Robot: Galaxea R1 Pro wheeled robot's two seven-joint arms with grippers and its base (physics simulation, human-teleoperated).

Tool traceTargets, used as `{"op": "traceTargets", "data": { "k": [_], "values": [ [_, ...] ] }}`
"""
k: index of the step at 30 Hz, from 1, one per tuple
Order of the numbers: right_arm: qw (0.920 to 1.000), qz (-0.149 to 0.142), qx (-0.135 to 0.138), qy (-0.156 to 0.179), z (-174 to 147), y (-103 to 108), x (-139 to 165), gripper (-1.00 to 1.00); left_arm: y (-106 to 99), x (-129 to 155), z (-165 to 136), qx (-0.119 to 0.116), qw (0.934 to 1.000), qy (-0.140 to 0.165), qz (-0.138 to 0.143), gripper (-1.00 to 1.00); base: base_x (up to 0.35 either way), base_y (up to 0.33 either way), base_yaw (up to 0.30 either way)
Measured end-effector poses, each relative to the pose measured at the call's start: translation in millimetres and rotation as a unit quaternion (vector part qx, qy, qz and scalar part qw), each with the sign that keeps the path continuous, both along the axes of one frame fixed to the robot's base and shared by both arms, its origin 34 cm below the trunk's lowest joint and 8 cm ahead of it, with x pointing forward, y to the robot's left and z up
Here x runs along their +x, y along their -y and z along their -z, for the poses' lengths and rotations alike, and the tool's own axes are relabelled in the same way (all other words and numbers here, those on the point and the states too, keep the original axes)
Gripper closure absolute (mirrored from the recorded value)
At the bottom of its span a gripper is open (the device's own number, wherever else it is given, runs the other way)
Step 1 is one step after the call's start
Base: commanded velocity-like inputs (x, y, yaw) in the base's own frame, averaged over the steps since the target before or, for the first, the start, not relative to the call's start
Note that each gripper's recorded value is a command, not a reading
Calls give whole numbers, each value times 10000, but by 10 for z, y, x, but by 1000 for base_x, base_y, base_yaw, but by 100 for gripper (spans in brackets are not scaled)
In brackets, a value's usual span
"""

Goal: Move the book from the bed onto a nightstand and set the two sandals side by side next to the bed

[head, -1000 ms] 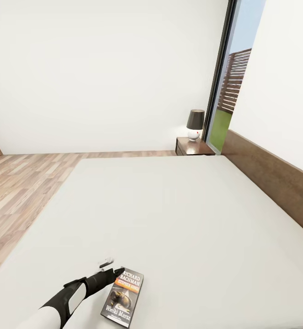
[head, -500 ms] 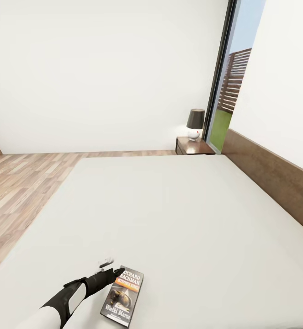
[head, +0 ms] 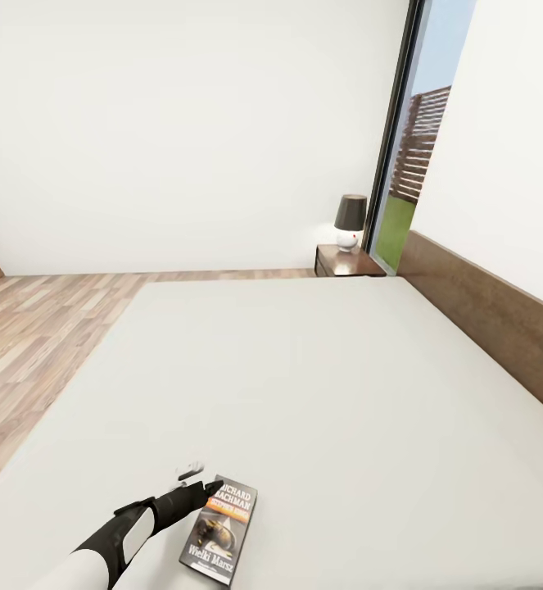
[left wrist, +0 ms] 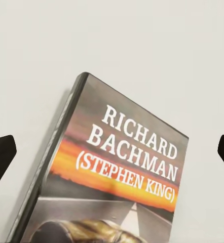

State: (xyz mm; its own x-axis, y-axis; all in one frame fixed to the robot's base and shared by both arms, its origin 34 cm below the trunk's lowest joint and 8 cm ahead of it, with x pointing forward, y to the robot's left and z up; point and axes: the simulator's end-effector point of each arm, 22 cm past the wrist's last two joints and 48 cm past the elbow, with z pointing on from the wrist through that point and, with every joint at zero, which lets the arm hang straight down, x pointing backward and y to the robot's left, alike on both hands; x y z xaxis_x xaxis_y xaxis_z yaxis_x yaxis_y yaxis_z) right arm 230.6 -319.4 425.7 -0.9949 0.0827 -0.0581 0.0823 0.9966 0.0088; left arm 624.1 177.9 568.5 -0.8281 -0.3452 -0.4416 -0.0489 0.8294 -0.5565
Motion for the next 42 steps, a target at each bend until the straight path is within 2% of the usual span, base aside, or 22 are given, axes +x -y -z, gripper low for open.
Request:
{"op": "traceTargets", "data": {
  "k": [42],
  "values": [
    [10000,0,3,3,230,-2,-13,-100,1,-14,230,11,10000,5,8,-100,0,0,0]
  ]
}}
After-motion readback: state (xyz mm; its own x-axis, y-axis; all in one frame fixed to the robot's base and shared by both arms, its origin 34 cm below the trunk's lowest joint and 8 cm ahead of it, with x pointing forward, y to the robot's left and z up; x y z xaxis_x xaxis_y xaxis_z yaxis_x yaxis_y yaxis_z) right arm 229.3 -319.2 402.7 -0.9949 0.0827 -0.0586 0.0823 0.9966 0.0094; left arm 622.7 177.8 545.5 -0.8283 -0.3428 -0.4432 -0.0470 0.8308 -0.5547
